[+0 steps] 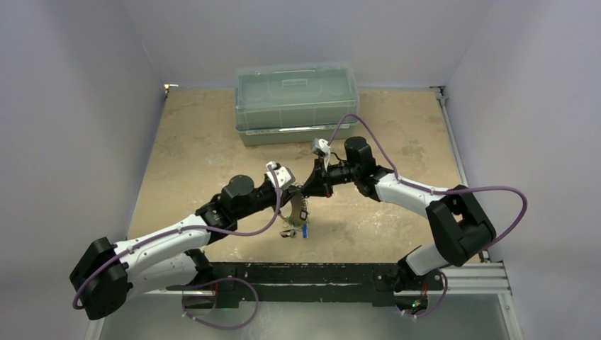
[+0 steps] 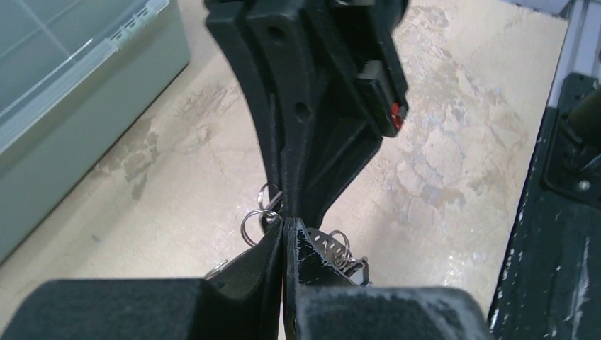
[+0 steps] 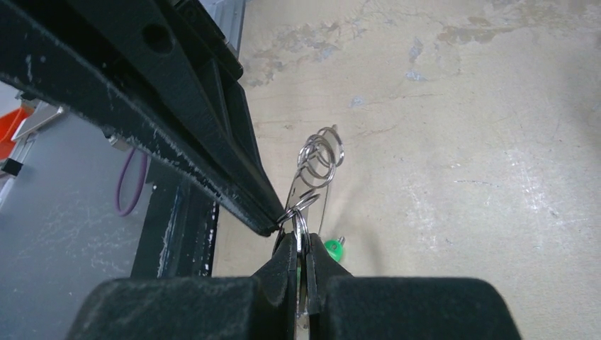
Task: Remove the keys from the keyring
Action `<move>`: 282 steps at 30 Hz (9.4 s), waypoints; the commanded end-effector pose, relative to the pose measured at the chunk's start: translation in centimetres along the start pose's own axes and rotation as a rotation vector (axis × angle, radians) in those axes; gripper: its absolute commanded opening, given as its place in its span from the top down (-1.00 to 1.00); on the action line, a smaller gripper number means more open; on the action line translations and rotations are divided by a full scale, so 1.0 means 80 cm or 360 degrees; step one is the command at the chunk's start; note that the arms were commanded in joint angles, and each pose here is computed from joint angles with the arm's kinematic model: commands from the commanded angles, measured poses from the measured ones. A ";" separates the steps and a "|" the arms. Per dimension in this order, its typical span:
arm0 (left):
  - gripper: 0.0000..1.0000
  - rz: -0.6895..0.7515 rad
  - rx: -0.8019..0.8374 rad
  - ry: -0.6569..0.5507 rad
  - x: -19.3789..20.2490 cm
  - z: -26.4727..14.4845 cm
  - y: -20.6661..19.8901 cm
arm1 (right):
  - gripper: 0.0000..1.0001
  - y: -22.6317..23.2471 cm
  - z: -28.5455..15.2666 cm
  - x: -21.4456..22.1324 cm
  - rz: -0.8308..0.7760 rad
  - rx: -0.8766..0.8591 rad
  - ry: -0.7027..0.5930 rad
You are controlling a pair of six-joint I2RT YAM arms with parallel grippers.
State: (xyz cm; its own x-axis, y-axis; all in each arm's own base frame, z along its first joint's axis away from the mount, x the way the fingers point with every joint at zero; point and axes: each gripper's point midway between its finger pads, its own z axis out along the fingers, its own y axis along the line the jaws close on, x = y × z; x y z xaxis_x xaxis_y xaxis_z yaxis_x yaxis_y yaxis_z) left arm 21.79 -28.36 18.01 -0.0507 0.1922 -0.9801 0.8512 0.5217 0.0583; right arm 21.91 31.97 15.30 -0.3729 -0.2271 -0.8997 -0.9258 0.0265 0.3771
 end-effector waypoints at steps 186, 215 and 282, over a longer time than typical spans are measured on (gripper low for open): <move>0.23 -0.0380 0.0439 0.0195 0.005 -0.023 0.039 | 1.00 0.009 -0.002 0.006 -0.0393 -0.0123 0.0141; 0.53 0.0893 0.1014 -0.0112 0.009 -0.038 -0.019 | 1.00 0.023 0.008 0.005 -0.0861 -0.0346 0.0351; 1.00 -0.0102 0.0439 -0.0022 0.015 -0.013 -0.014 | 1.00 0.031 -0.004 0.007 -0.0902 -0.0340 0.0396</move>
State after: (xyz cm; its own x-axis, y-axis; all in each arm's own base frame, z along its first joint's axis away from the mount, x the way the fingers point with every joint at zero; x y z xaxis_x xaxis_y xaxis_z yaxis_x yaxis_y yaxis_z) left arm 18.68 -27.70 14.75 -0.0656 0.2483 -0.9665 0.9819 0.1885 -0.0182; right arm 19.63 31.41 13.40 0.1569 -0.4128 -0.8972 -0.9449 -0.3272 -0.0147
